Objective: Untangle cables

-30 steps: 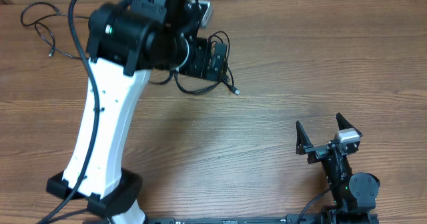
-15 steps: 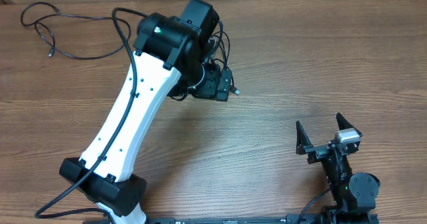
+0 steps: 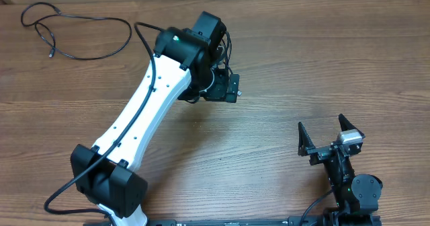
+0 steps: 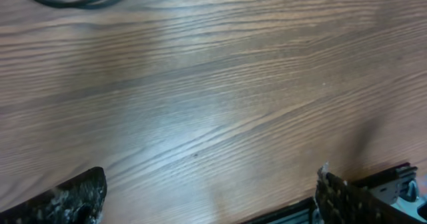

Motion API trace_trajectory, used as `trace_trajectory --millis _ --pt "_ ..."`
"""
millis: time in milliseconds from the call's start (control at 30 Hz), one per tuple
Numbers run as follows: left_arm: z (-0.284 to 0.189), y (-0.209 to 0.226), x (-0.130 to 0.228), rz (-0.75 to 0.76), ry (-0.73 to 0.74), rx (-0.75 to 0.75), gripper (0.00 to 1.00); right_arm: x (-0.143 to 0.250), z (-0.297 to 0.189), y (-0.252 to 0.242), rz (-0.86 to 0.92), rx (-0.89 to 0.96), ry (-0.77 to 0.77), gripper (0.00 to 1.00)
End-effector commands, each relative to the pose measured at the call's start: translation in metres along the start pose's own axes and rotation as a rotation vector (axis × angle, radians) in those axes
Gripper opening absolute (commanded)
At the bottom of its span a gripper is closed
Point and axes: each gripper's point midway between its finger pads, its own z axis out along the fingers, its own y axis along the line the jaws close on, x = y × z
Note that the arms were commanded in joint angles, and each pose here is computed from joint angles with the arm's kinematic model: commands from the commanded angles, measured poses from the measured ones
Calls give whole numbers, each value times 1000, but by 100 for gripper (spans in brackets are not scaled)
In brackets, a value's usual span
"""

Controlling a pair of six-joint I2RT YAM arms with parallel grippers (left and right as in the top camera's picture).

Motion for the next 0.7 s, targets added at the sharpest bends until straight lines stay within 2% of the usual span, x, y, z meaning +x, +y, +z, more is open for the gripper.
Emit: trace_trajectory --millis 0,667 --pt "19 -4 10 -15 52 44 100 2 0 0 -2 4 -2 100" --pt "26 13 -4 29 -15 -49 100 2 0 0 -2 4 -3 100"
